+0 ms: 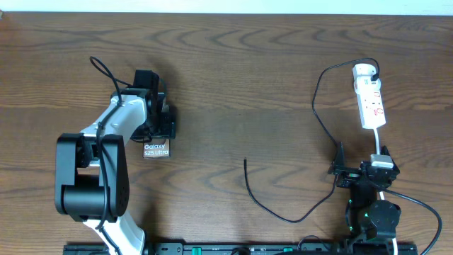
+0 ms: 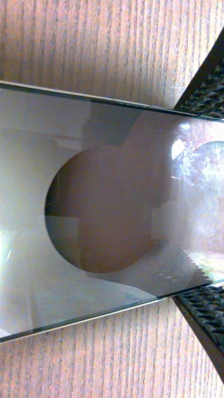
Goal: Plug charger to phone and switch on socket
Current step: 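Close the left gripper on the phone's sides and hold, then lift the phone with the left gripper and tilt it upright, then rotate the held phone so its bottom faces right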
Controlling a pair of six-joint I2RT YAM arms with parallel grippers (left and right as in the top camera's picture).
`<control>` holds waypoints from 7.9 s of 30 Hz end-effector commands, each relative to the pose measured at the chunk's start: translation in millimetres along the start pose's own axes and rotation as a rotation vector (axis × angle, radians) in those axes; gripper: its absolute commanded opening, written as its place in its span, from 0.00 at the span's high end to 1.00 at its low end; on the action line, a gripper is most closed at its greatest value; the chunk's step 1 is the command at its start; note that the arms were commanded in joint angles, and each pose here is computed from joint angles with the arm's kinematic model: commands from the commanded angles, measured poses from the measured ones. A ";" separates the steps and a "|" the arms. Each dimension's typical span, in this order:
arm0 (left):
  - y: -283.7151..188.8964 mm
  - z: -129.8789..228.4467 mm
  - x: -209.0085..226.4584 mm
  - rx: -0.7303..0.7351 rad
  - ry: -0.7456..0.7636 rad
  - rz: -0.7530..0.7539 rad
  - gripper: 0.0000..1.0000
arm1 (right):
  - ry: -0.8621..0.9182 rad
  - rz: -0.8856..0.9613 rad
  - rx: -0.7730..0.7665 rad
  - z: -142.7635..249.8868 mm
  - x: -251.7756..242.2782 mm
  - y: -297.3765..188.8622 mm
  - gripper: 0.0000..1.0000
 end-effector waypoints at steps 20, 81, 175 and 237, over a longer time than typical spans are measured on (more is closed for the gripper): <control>15.0 20.9 -1.0 0.059 0.006 0.011 0.27 | -0.016 -0.010 0.002 0.8 2.6 -0.2 0.01; 8.2 9.1 -1.6 0.026 0.005 0.012 0.93 | -0.016 -0.010 0.002 0.8 2.6 -0.2 0.01; -245.8 -72.8 -82.5 0.359 -1.166 1.301 0.92 | -0.016 -0.010 0.002 0.8 2.6 -0.2 0.01; -127.2 -36.4 -50.7 -0.231 -0.837 0.285 0.93 | -0.101 0.014 -0.003 -0.6 -1.1 -0.2 0.01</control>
Point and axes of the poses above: each gripper's point midway between its finger pads, its own y axis out along the fingers, its own x axis along the line the jaws close on, z = x × y, the point moved 1 cm from there along -y, back along the fingers, and after that the axes turned 1 degree about y, right-handed, at the moved point
